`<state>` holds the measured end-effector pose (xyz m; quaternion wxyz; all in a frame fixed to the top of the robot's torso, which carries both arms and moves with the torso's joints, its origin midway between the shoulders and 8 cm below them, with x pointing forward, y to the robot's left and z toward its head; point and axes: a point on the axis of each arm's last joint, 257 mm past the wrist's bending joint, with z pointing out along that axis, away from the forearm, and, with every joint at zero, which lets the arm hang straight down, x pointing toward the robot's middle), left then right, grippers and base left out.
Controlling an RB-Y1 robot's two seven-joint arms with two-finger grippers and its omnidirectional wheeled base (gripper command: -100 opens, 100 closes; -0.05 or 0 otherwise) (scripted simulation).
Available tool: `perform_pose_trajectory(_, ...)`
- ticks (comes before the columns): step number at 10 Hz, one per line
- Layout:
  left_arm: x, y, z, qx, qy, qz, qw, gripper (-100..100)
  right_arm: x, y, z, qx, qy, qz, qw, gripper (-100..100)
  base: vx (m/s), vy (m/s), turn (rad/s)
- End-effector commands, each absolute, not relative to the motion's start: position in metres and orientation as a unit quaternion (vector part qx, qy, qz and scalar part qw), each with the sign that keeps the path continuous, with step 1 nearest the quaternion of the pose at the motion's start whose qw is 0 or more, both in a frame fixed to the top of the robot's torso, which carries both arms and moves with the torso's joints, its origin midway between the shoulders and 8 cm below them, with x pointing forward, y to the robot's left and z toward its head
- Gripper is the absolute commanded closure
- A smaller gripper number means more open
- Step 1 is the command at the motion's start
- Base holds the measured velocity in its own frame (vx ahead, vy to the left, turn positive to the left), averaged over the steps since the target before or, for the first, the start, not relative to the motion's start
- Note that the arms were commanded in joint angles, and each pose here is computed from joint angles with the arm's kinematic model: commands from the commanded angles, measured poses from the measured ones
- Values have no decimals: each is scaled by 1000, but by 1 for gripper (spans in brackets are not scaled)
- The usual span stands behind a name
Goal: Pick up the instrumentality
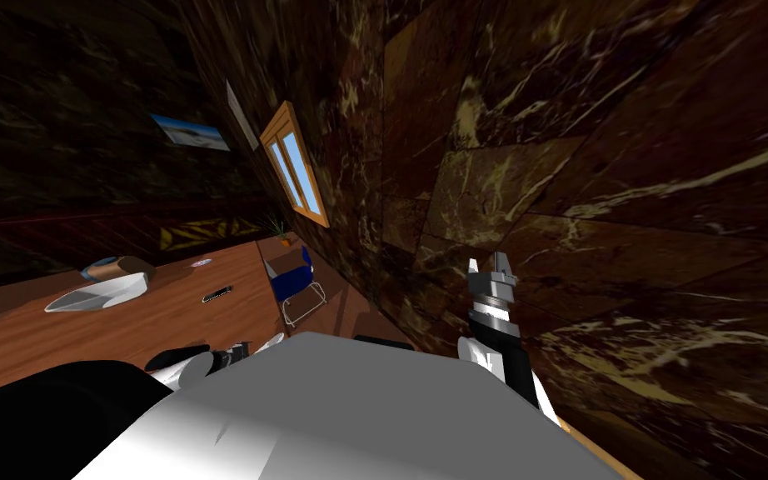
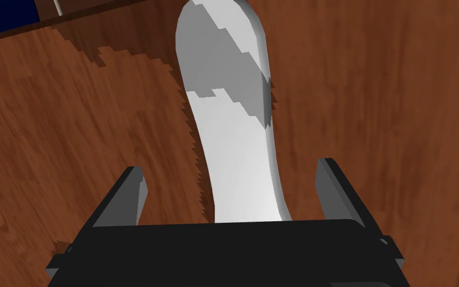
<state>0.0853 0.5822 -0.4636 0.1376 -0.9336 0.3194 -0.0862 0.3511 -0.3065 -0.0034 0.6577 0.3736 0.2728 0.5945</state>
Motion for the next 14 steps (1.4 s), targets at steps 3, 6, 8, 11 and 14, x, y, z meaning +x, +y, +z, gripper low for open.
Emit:
perform_pose_trajectory(3, 43, 578, -469, -951, 291, -54, 94, -100, 351, -307, -3, 374, 273, 594, 658, 0, 53, 56, -110)
perform_pose_trajectory(6, -8, 563, -476, -966, 255, -16, 38, -100, 351, -307, -3, 374, 273, 594, 658, 0, 53, 64, -141)
perform_pose_trajectory(8, -34, 547, -483, -972, 236, 1, 6, -100, 351, -307, -3, 374, 273, 594, 658, 0, 66, 70, -89)
perform_pose_trajectory(11, -41, 539, -491, -973, 232, 4, 0, 0, 351, -307, -3, 374, 273, 594, 658, 0, 60, 50, -33)
perform_pose_trajectory(14, -39, 528, -513, -973, 232, 1, 1, -100, 351, -307, -3, 374, 273, 594, 658, 0, -10, 31, -6)
